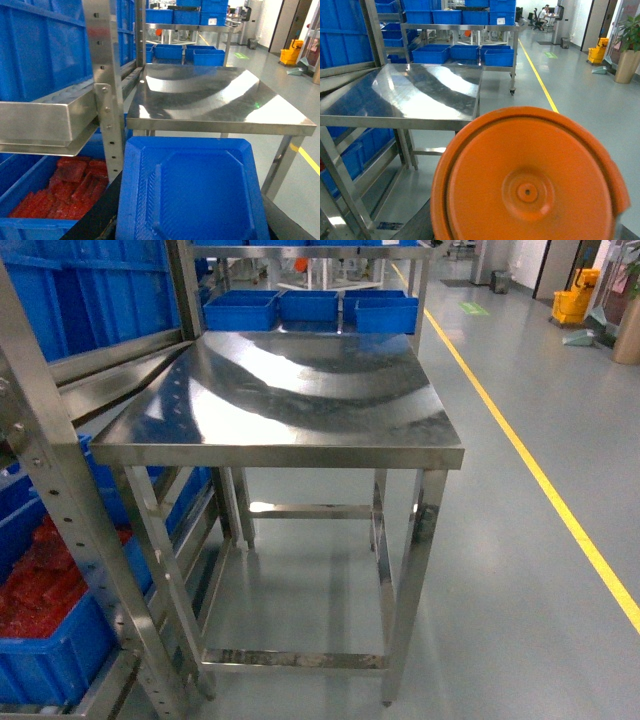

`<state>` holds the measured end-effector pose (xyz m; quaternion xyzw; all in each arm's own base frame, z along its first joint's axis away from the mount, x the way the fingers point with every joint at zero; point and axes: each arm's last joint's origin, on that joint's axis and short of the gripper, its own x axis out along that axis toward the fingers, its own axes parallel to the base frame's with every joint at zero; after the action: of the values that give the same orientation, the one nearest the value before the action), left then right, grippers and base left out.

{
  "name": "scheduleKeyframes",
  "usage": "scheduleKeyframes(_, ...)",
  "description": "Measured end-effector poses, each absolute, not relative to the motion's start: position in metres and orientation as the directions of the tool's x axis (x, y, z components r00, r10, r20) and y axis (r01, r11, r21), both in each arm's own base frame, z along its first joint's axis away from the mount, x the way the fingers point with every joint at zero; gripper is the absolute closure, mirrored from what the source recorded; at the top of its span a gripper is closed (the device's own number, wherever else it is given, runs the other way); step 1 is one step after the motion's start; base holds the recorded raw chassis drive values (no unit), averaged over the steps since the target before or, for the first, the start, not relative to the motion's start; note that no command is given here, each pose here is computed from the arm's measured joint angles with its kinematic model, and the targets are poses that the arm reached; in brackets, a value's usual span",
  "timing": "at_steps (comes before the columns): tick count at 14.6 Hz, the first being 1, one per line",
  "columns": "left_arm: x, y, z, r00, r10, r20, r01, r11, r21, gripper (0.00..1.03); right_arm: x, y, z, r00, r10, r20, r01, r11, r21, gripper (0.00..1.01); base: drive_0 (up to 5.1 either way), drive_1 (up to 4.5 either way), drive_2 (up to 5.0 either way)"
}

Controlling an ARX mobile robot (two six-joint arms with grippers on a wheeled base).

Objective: Sort blue parts and orange caps into right shelf containers

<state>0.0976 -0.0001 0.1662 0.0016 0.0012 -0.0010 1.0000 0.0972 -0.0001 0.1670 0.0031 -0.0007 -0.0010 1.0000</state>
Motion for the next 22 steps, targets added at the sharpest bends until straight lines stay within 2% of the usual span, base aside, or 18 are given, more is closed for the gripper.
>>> scheduleKeyframes(22, 0.0976, -0.0001, 0.1659, 1.000, -0.001, -0.006, 0.001, 1.000, 0.003, 0.61, 0.0972, 0.0000, 0.1671, 1.000, 0.000, 0.002, 0.000, 1.000, 0.006, 0.57, -5.0, 2.39, 2.4)
